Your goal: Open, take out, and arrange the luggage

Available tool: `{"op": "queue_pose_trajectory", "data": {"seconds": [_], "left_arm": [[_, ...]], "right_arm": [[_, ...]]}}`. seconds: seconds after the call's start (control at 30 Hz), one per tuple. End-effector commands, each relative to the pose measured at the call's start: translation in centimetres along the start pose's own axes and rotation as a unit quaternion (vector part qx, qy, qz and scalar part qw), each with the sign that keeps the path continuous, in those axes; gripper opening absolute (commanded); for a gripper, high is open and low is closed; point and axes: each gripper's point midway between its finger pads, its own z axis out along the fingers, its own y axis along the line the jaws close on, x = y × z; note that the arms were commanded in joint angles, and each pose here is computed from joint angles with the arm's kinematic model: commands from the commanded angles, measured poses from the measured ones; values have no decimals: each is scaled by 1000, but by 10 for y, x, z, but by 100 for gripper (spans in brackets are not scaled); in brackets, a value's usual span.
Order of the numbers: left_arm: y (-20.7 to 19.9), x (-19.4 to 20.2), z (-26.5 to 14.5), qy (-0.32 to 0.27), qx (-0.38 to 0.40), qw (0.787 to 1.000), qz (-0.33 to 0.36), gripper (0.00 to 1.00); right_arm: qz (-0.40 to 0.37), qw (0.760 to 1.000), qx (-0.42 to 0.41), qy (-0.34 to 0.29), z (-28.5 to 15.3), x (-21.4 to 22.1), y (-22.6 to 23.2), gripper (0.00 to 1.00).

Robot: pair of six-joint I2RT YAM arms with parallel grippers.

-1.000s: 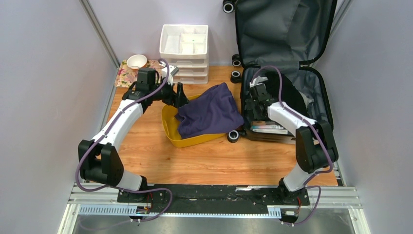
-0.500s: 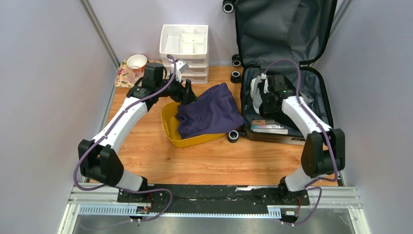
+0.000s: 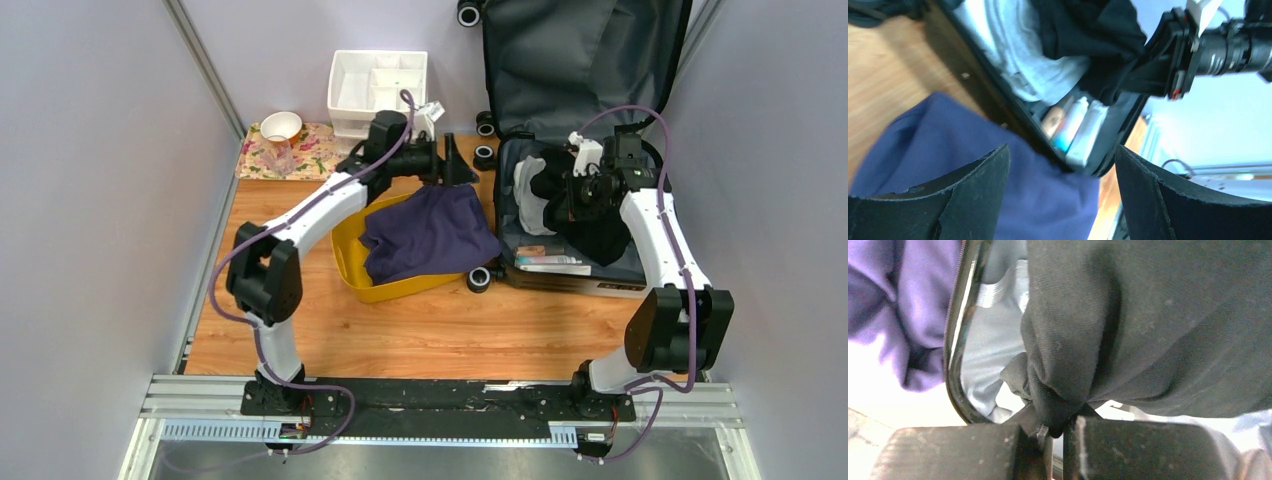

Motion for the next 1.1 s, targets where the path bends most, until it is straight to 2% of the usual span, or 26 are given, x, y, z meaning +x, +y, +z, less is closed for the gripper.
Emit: {"op": "queue_pose_trajectory", "data": {"seconds": [0.0,0.03,0.1,0.13,0.33,0.5,0.63,0.87,1.07], "left_arm": [[-53,-23,37,-36,88,991,-95,85],[-52,-19,47,-33,93,986,-138,85],[-59,-20,57,-48,112,980,-157,85],[-54,-19,65,-55,103,975,-191,85],[-60,-11,100,-73,101,959,-254,85],[-61,-6,123,-92,80,956,-266,86],[-53,10,145,-86,66,951,-290,86],[-62,36,161,-64,68,949,-300,86],[-76,22,165,-91,96,955,-265,86]], "right_arm": [[-22,996,-90,-19,-9,-11,32,0],[-19,995,-93,-16,-7,-10,33,0],[-14,995,-100,-13,-5,-9,34,0],[-10,995,-101,-10,-3,-8,34,0],[-5,993,-114,-3,-2,-1,39,0],[-12,993,-115,-3,-7,5,41,0],[-20,993,-115,5,-9,10,41,0],[-27,991,-131,14,-11,18,47,0],[-22,988,-151,30,-8,26,52,0]]}}
